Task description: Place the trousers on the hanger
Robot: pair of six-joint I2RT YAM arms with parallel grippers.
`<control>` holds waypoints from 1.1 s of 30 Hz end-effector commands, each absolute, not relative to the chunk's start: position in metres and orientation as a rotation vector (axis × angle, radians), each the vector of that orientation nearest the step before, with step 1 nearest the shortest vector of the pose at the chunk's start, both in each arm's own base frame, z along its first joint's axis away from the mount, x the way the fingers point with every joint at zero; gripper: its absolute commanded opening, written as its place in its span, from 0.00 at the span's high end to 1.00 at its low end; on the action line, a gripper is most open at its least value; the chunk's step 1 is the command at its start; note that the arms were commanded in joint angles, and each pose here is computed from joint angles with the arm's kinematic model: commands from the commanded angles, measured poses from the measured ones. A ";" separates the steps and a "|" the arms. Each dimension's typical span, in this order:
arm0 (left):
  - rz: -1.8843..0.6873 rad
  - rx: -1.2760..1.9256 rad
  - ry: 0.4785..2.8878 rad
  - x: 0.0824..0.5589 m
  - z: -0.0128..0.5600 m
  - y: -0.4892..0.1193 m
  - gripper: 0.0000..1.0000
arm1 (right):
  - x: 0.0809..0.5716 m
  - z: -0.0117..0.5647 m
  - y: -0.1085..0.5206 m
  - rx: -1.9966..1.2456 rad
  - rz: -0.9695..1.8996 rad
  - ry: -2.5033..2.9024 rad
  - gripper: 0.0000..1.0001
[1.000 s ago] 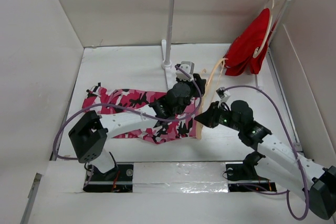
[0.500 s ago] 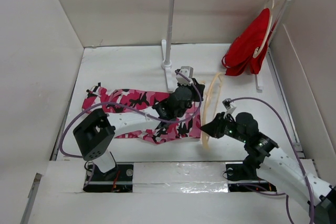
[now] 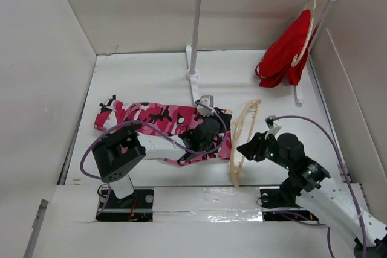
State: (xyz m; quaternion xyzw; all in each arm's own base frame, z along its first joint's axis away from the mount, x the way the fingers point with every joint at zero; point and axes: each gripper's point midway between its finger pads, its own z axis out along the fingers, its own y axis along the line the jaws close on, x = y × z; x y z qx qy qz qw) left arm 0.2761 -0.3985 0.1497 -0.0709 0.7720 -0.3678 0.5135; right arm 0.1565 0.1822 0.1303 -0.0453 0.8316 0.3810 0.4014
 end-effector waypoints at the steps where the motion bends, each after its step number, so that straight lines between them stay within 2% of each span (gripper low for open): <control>1: -0.975 -0.293 1.754 0.263 0.182 -0.397 1.00 | 0.177 0.175 0.180 -0.102 0.915 1.978 0.57; 2: -0.935 -0.335 1.740 0.269 0.181 -0.390 1.00 | 0.182 0.175 0.179 -0.093 0.898 1.974 0.79; 3: -0.930 -0.349 1.740 0.266 0.179 -0.389 1.00 | 0.188 0.171 0.181 -0.095 0.873 2.005 0.87; 5: -0.898 -0.369 1.737 0.268 0.173 -0.382 1.00 | 0.199 0.167 0.176 -0.063 0.821 2.031 0.97; 7: -0.857 -0.371 1.737 0.272 0.165 -0.374 1.00 | 0.215 0.159 0.173 -0.023 0.769 2.035 1.00; 10: -0.837 -0.371 1.748 0.273 0.156 -0.367 1.00 | 0.229 0.147 0.180 -0.026 0.790 2.044 0.97; 17: -0.788 -0.393 1.766 0.279 0.141 -0.345 1.00 | 0.252 0.124 0.177 0.057 0.747 2.049 0.79; 19: -0.790 -0.396 1.763 0.278 0.141 -0.342 1.00 | 0.256 0.119 0.180 0.041 0.777 2.062 0.77; 22: -0.759 -0.393 1.768 0.277 0.137 -0.335 1.00 | 0.260 0.099 0.188 0.017 0.780 2.141 0.71; 23: -0.745 -0.401 1.768 0.280 0.134 -0.331 1.00 | 0.262 0.096 0.191 0.017 0.789 2.144 0.65; 26: -0.736 -0.411 1.773 0.282 0.130 -0.325 1.00 | 0.267 0.081 0.197 0.046 0.814 2.164 0.58; 33: -0.725 -0.393 1.800 0.285 0.116 -0.324 1.00 | 0.272 0.057 0.214 0.033 0.888 2.210 0.55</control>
